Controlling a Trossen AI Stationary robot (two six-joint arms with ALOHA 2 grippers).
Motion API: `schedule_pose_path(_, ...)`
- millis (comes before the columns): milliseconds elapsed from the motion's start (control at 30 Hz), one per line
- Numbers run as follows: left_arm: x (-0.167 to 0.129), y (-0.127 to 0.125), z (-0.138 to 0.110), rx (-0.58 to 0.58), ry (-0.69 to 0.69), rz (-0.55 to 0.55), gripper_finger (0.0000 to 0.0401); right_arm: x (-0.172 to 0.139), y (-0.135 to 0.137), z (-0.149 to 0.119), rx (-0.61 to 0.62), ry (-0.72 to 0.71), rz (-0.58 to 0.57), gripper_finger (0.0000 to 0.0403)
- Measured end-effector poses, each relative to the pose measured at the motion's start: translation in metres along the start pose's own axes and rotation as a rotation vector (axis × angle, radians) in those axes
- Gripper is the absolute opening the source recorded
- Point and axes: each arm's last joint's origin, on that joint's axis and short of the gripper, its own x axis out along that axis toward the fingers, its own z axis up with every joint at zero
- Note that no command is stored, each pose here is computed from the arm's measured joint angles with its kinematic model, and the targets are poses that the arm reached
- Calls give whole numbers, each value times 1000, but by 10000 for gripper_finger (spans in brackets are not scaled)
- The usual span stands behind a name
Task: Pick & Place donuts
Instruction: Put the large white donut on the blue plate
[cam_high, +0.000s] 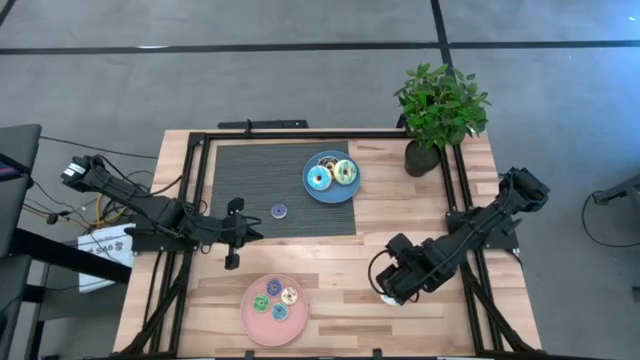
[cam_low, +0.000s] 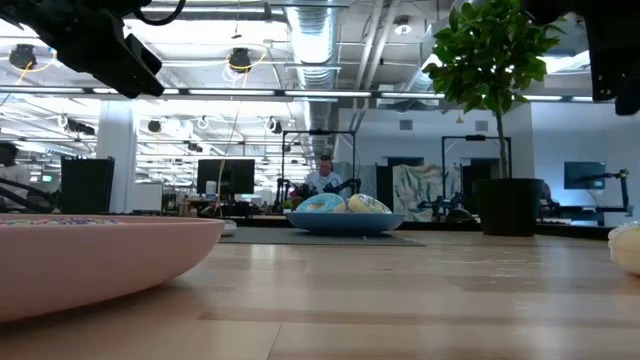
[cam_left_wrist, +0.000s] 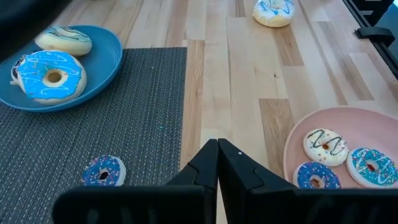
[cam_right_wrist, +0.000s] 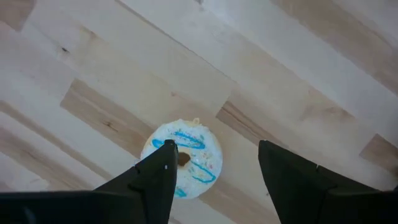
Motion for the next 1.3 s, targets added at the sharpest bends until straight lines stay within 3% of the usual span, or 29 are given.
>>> schedule_pose_path(400, 0, 0, 0, 1, 4, 1, 0, 27, 16, -9, -50, 38, -14, 213)
schedule_pose_path(633, 1, 0, 0, 1, 5, 1, 0, 42, 5, -16, -25, 86, -46, 207)
schedule_pose_path(933, 1, 0, 0, -1, 7, 4, 0, 67, -1, -27, -29, 183, 23, 204)
schedule_pose_path(1300, 1, 0, 0, -22, 6, 4, 0, 70, -1, -26, -46, 161, 33, 203)
